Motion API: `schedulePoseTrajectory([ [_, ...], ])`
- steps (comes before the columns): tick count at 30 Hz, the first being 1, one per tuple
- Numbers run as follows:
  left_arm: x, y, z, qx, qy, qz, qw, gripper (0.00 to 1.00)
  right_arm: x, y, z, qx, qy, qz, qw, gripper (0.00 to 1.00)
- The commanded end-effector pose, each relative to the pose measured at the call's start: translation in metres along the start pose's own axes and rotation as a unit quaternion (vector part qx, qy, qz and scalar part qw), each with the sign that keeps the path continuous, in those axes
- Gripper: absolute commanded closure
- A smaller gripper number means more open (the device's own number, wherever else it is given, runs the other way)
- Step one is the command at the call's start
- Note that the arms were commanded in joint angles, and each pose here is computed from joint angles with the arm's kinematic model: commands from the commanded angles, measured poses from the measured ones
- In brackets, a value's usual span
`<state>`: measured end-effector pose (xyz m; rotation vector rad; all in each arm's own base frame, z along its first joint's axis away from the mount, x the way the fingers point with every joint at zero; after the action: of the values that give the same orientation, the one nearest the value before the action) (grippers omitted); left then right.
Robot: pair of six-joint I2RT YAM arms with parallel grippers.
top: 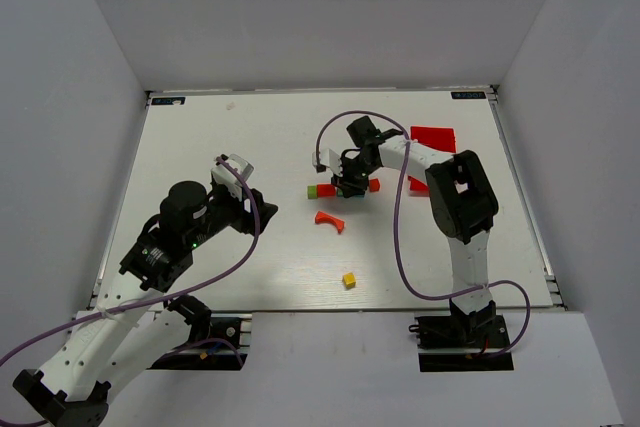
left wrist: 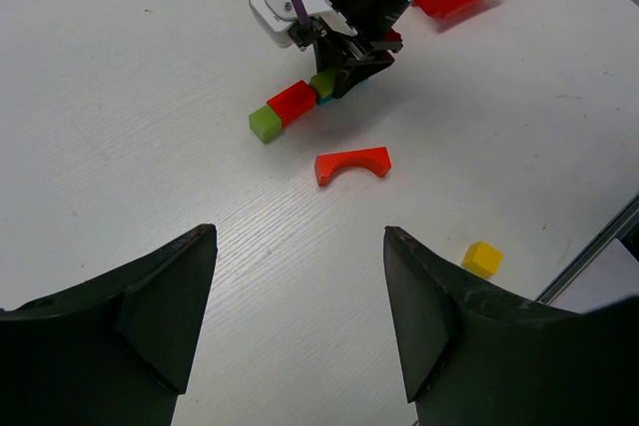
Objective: Build the wood block tower
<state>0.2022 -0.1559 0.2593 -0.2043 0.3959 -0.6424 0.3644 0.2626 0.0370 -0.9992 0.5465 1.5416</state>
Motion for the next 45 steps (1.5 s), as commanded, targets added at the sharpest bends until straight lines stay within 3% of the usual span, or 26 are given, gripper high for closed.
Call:
schedulePoseTrajectory([
  [1, -0.002, 0.002, 0.001, 0.003, -0.006, 0.003, 1.0, 0.22, 0.004, 0.002, -0.001, -0.002, 0.003, 0.016, 1.0, 0.71],
  [29, -0.002, 0.002, 0.001, 0.003, -0.006, 0.003, 1.0, 0.22, 0.009, 0.001, 0.008, -0.017, -0.004, 0.026, 1.0, 0.74],
  [37, -0.002, 0.002, 0.001, 0.003, -0.006, 0.003, 1.0, 0.22, 0.011, 0.001, 0.008, -0.017, -0.003, 0.029, 0.999, 0.71],
  [45, -0.002, 0.002, 0.001, 0.003, -0.006, 0.003, 1.0, 0.22, 0.012, 0.002, 0.009, -0.018, -0.003, 0.03, 0.999, 0.62],
])
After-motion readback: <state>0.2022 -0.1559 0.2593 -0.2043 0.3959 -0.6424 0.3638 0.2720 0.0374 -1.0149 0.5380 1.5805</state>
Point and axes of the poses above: each gripper's point midway between its finger pads, its own x axis out along the fingers, its own y axis along the line the jaws close on, z = x × y, the point moved 2 cm from there along -x, back along the fingers, and after that the axes turned 12 degrees about -x, right-handed, at the moved point
